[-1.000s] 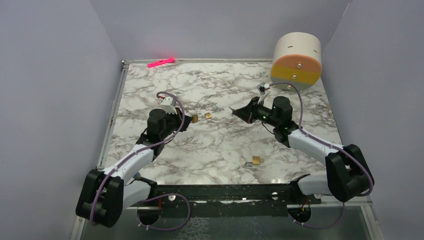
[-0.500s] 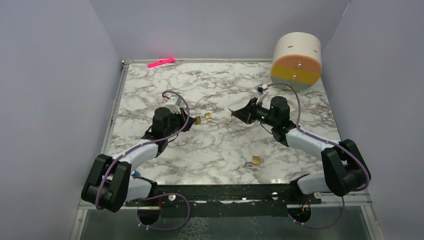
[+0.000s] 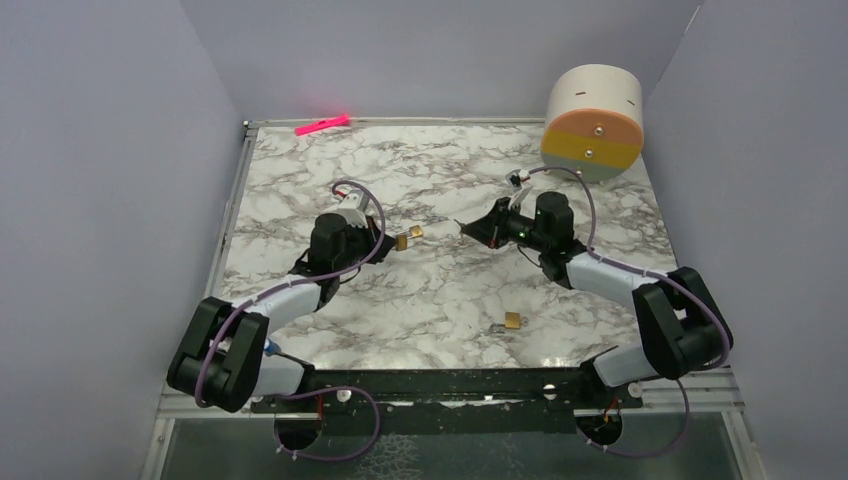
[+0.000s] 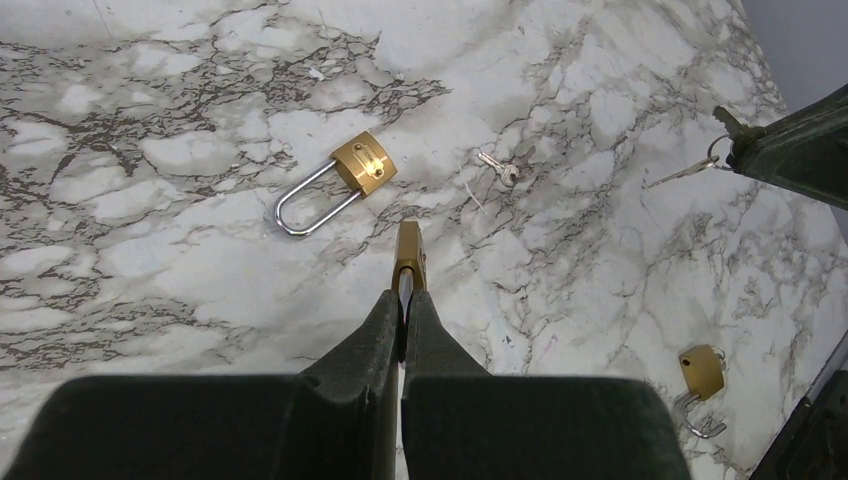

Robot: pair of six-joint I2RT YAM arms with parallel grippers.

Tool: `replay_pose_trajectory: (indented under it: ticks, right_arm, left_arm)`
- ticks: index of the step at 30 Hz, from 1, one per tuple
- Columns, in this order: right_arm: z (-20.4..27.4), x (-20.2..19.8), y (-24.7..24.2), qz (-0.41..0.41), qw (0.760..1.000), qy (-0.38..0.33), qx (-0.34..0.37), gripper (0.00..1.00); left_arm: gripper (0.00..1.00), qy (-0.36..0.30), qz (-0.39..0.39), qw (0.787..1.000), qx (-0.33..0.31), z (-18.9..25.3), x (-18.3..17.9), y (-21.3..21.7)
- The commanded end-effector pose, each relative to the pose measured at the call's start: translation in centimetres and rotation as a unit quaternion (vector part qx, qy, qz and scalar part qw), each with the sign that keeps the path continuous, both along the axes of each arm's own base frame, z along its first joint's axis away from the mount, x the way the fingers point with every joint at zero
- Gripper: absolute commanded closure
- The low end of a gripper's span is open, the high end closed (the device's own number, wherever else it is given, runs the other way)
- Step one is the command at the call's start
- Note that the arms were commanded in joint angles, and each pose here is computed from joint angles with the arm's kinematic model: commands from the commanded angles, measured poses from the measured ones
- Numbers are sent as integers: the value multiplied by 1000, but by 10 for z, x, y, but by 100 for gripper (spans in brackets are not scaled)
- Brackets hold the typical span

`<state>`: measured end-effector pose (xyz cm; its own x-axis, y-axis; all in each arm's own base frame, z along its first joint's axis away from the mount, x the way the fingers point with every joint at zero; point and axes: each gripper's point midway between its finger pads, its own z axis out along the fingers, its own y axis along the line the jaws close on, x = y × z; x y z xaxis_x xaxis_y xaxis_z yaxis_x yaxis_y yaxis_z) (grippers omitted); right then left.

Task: Lock with the key
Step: Place the lock at the center of the board.

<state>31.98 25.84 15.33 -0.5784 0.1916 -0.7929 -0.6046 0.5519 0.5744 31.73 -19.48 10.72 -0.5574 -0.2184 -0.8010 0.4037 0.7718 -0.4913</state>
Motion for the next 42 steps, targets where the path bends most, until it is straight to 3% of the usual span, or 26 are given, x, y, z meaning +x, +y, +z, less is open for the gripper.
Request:
replay_pose_trajectory:
  ticks: [1, 13, 42]
  right_arm:
    - [8, 8, 7, 15, 1000, -14, 10, 99]
    - [-43, 17, 13, 19, 998, 61, -16, 99]
    - [-100, 16, 33, 51, 988, 125, -71, 99]
  left_arm:
    - [100, -37, -18, 999, -12, 21, 10, -11]
    - [100, -23, -48, 999, -12, 10, 7, -27]
    - [100, 19, -93, 995, 6, -26, 3, -55]
